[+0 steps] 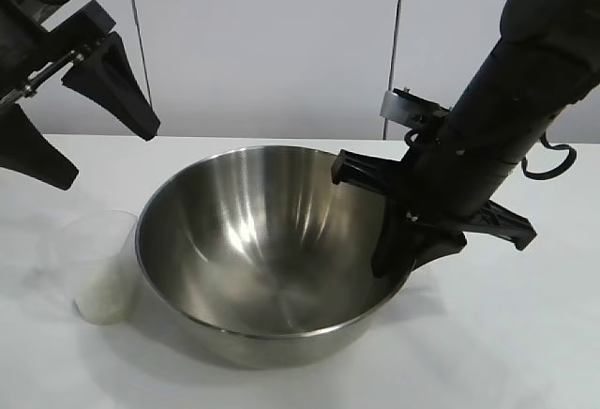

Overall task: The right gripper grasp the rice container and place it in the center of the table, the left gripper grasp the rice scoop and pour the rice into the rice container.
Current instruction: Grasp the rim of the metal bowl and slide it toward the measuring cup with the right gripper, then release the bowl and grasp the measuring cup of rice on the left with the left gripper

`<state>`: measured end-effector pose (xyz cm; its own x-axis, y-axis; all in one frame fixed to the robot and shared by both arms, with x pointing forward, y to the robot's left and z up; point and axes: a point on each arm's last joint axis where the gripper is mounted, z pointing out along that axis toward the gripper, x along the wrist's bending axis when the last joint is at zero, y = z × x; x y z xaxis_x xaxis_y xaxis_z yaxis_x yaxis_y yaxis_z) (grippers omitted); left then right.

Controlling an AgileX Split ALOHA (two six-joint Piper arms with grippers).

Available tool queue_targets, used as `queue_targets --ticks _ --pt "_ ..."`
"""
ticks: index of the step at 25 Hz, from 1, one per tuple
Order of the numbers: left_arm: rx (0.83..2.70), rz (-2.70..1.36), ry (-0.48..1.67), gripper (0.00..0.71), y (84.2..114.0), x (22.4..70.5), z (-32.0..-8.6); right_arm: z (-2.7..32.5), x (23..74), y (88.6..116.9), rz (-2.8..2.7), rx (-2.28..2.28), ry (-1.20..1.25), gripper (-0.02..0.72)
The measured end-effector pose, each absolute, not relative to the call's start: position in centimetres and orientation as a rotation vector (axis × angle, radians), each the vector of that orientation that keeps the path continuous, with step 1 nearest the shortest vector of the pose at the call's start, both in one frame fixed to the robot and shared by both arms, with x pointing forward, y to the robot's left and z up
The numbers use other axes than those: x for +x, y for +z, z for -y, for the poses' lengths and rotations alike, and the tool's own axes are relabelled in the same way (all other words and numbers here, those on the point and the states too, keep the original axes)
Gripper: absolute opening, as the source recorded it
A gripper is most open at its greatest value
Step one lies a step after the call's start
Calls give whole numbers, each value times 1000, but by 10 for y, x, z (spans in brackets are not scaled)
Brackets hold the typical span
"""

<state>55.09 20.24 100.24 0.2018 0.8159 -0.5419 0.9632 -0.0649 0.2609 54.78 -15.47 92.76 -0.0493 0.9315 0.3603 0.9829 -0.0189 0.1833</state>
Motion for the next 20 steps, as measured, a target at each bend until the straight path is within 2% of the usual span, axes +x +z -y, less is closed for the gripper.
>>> queue_targets --ticks 4,6,13,20 --pt "1916 -1651 -338 663 1002 551 -202 154 550 928 2088 -2088 -620 281" --pt "1916 -1651 -338 663 1002 551 -202 154 550 928 2087 -2090 -624 333" --pt "1916 -1651 -338 663 1002 551 -202 175 556 935 2075 -2143 -637 358" --pt "1916 -1651 -338 663 1002 551 -202 225 561 985 2077 -2285 -830 358"
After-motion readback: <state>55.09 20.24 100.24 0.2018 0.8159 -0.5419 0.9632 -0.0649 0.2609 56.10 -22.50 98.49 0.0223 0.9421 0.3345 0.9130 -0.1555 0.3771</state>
